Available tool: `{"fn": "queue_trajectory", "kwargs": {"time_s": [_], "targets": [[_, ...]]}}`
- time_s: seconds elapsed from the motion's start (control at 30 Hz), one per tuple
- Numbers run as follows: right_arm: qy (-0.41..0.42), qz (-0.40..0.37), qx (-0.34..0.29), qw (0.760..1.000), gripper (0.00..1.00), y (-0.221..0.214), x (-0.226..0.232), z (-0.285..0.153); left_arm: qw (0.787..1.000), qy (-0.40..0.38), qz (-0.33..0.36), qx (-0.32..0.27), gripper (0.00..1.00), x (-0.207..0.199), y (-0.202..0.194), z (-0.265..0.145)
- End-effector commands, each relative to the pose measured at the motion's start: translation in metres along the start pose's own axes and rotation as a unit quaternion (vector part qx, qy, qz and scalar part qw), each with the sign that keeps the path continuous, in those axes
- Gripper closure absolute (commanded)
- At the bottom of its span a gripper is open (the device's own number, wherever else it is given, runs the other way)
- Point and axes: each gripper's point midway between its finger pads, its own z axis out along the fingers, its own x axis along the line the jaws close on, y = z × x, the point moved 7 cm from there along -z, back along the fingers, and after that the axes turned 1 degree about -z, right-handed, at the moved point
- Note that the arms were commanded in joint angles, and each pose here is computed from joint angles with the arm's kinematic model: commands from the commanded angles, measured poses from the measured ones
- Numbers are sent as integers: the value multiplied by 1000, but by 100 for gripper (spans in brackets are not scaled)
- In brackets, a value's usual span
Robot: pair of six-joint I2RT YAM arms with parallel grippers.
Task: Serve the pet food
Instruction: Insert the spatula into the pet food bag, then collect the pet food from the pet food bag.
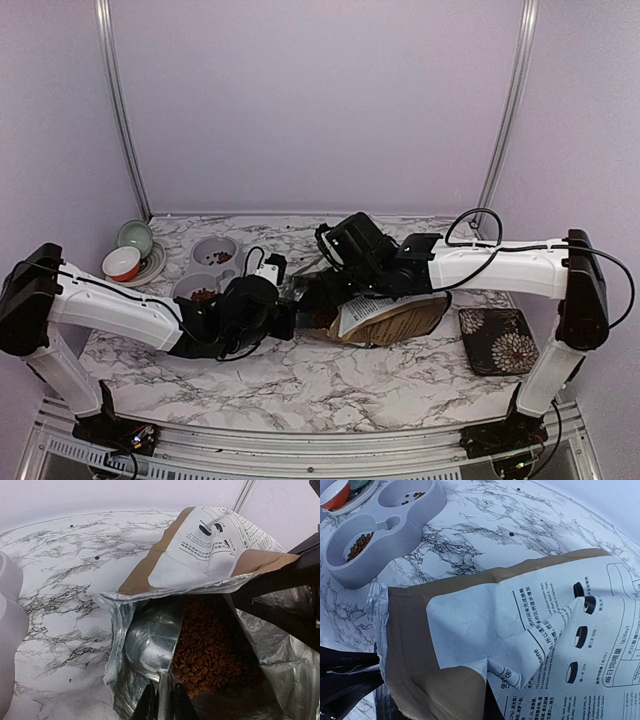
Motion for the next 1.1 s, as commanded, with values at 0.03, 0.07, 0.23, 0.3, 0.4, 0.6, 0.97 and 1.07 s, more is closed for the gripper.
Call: {"fn": "queue_trajectory", "kwargs": {"time_s": [0.03,0.07,0.23,0.3,0.4,0.6,0.97,1.07], "targets": [[-3,15,-41,999,100,24,-1,-11,999,1,-34,30,100,11,-17,9],[-3,16,-41,999,100,24,-1,-11,999,-3,-39,33,100,11,-18,10],[-4,16,-40,999,100,21,-2,-12,997,-25,-65,42,100,8,-21,9],[-4,17,-41,999,100,21,-2,-13,996,-32,-76,45,100,7,-22,8],[-4,18,-41,999,100,20,-3,-14,994,-43,-90,49,100,6,-22,7],[-3,18,-42,999,100,20,-2,-15,989,-71,-113,60,100,3,-25,3],[-5,18,-42,999,100,18,-1,-18,979,-121,-143,84,100,0,-34,-7],[-5,18,-43,999,100,19,-1,-18,974,-138,-156,91,100,-3,-35,-9]]}}
